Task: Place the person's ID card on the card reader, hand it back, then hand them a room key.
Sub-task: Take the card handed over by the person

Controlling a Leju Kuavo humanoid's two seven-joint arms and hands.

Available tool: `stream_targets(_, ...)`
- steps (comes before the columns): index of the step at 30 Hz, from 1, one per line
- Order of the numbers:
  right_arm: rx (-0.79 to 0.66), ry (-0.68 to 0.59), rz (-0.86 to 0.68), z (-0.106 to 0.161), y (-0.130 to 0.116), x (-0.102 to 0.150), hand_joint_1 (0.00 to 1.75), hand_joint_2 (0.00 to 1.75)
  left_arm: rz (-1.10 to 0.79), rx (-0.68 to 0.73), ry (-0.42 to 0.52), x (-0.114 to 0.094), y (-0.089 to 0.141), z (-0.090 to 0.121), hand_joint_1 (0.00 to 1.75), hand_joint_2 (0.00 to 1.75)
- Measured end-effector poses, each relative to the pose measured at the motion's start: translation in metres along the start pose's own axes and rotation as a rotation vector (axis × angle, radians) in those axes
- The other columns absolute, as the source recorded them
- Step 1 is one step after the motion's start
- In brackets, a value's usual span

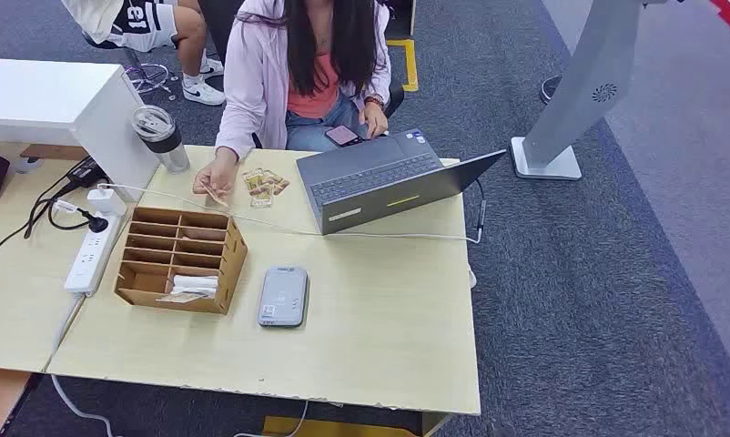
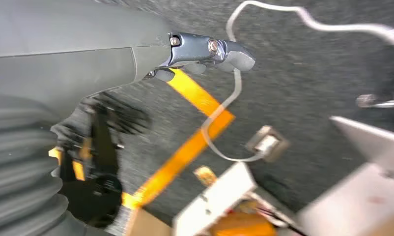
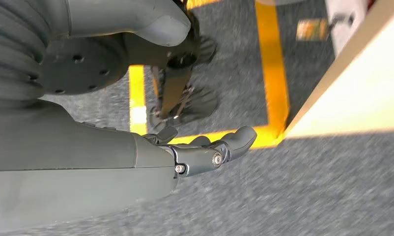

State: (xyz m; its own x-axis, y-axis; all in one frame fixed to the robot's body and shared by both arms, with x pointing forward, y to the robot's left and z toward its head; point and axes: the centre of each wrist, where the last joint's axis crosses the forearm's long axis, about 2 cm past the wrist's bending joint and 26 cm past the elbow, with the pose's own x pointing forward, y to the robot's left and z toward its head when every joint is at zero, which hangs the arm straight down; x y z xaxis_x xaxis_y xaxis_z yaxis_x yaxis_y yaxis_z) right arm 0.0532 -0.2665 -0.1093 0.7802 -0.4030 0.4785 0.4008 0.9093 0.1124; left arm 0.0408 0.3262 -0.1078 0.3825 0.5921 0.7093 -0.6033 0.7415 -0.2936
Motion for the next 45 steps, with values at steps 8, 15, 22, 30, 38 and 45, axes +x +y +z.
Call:
stream_targets(8,-0.093,0.118,0.017,0.002,0.001,-0.005,0.00,1.75,0.068,-0.049,-0.118,0.008,-0.005,-0.004,0.00,1.75)
stream_targets(15,-0.095,0.121,0.017,0.002,0.001,-0.005,0.00,1.75,0.070,-0.050,-0.121,0.008,-0.005,-0.004,0.00,1.75)
stream_targets(22,-0.146,0.208,0.029,0.003,0.002,-0.008,0.00,1.75,0.121,-0.101,-0.218,0.019,-0.015,-0.008,0.00,1.75)
stream_targets(30,-0.221,0.401,0.061,0.005,0.002,-0.011,0.00,1.75,0.103,-0.226,-0.576,0.090,-0.024,-0.003,0.00,1.75)
stream_targets(38,-0.212,0.454,0.105,0.005,0.002,-0.012,0.00,1.75,0.001,-0.269,-0.763,0.142,-0.037,0.000,0.00,1.75)
stream_targets(45,-0.189,0.479,0.163,0.004,0.001,-0.009,0.00,1.75,-0.185,-0.290,-0.851,0.194,-0.070,-0.019,0.00,1.75)
